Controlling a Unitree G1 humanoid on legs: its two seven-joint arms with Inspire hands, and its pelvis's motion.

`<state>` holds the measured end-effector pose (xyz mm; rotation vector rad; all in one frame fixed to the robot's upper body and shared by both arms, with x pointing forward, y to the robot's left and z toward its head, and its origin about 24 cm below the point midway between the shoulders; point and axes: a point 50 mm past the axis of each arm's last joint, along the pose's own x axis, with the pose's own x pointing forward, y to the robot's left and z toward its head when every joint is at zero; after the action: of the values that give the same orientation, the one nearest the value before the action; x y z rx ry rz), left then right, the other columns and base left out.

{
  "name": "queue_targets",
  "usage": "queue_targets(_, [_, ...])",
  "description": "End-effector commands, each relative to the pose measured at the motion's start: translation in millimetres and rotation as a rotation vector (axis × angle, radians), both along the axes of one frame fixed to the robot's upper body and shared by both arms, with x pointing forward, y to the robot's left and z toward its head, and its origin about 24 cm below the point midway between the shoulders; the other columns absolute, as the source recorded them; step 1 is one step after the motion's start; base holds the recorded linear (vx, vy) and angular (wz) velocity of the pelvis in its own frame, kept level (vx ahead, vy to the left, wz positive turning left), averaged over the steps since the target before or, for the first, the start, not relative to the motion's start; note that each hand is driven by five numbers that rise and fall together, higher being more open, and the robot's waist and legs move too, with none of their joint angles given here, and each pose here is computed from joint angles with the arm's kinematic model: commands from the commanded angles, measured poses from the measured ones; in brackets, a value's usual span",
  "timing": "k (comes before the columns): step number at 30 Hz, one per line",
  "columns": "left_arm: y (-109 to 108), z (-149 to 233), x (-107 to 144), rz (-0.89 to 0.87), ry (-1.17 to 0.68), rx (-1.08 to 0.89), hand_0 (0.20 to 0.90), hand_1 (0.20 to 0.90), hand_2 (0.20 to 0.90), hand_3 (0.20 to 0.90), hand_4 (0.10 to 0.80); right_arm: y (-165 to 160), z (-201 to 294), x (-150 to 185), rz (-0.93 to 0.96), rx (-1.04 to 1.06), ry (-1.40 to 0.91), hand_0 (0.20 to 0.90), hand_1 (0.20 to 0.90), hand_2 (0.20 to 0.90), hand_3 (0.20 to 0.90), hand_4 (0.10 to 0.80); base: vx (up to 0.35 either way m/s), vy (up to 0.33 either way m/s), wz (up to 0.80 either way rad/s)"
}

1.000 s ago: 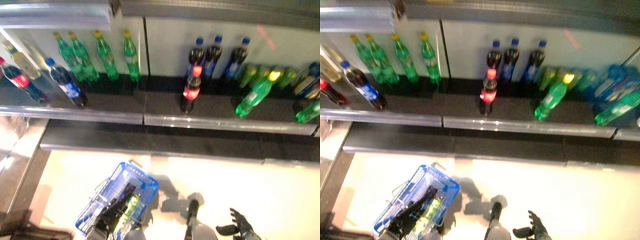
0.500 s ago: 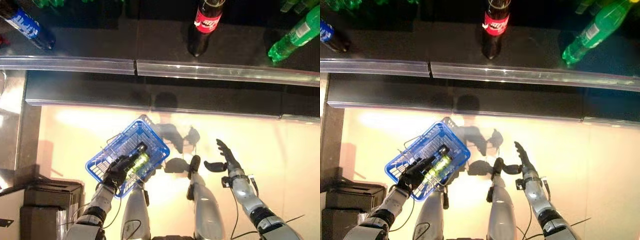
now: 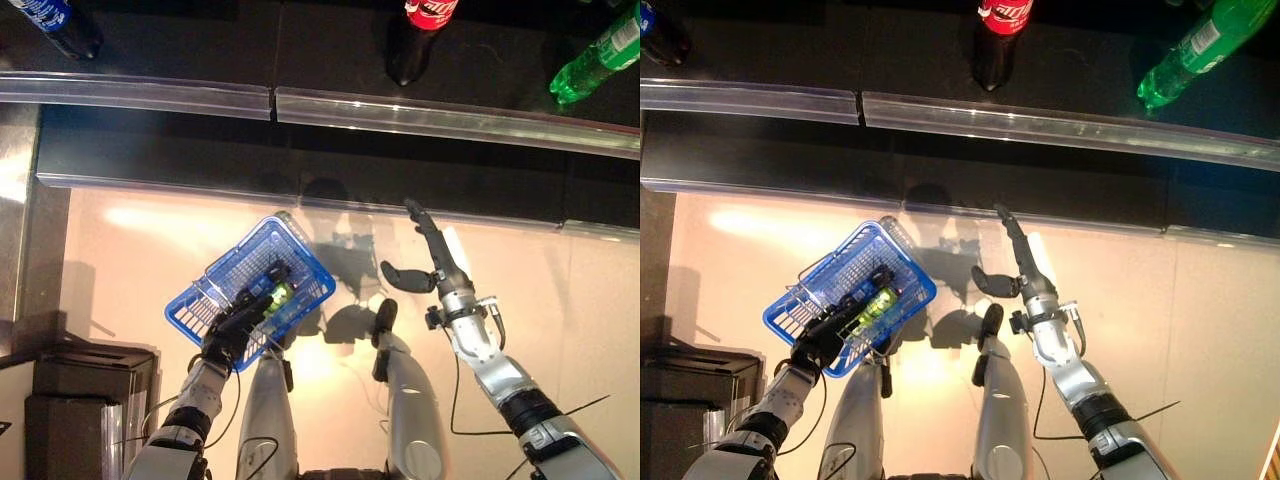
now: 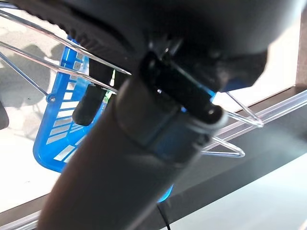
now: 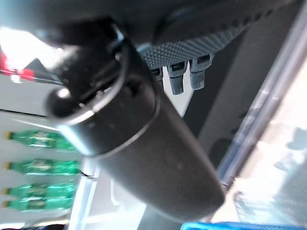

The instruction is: Pick up the drink and place into the basket.

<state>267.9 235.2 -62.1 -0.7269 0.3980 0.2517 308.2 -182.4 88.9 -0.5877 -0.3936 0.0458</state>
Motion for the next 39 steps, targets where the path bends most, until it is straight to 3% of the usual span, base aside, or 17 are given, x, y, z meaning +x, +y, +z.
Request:
queue_targets(1, [28.7,-3.3,-26.1,0.069,-0.060,0.023,0.300,0.300,0.300,0.200,0.100,5.8,76.8,-2.7,0.075,0.038,-0.365,0.900,0.900,0.900,0.900,0.800,0.000,0.000,0.00])
queue_targets(17, [23.2,-4.1,-23.8,0.029,-0.055,0.023,0.300,0.300,0.300,0.200,0.100,-11.1,184.8,0.7,0.038,0.167,-0.732,0.900,0.900,0.900,0.900,0.800,0.000,0.000,0.00])
queue_targets(39, [15.4,-3.3,-18.3,-0.011,-0.034,0.016,0.300,0.300,0.300,0.200,0.100,-52.6,220.5,27.1,-0.032,0.561,-0.646,0.900,0.900,0.900,0.900,0.800,0.017,0.002,0.01])
